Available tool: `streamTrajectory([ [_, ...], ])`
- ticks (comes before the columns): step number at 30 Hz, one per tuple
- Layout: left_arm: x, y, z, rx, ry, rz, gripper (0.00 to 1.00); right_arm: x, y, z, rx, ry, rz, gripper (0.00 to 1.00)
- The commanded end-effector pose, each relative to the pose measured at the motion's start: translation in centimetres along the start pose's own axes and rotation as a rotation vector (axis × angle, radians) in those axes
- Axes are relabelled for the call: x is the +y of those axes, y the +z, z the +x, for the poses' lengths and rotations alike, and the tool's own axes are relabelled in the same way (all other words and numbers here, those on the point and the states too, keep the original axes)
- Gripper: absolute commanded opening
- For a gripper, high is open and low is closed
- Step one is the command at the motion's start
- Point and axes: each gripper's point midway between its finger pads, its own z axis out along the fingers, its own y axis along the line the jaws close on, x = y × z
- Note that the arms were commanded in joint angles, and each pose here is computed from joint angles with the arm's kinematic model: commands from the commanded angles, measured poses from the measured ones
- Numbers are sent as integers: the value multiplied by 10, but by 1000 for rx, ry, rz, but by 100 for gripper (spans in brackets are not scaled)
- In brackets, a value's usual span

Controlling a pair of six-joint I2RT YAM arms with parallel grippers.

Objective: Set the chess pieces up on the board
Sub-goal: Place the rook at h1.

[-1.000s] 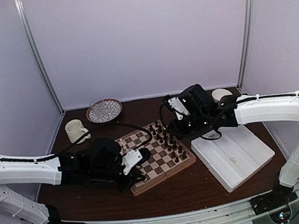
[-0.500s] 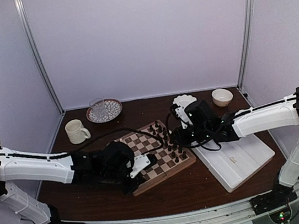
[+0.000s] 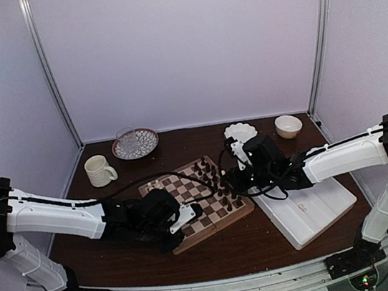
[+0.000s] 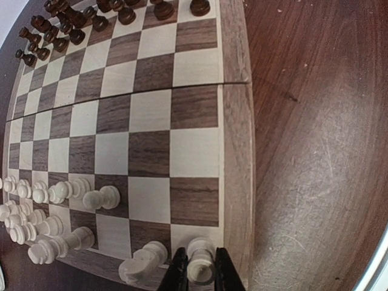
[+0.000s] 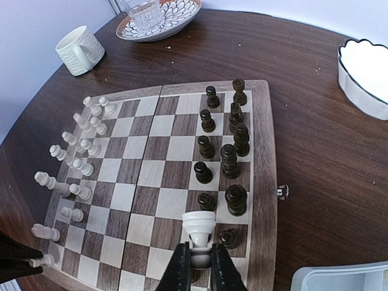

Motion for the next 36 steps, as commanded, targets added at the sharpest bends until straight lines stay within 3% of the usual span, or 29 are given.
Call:
streamTrajectory([
  [1, 4, 4, -2, 14, 3, -33, 0, 3, -11, -21, -65, 2, -7, 0],
  [14, 8, 6, 0, 33, 2, -59, 4, 10, -13, -22, -63, -2, -44, 0],
  [19, 6, 3, 0, 25, 3, -40, 13, 10, -13, -22, -62, -2, -44, 0],
  [31, 0, -5, -2, -5, -1, -2, 12, 11, -13, -23, -60, -2, -47, 0],
  [36, 0, -5, -2, -3, 0, -2, 18, 11, -13, -23, -58, -2, -49, 0],
])
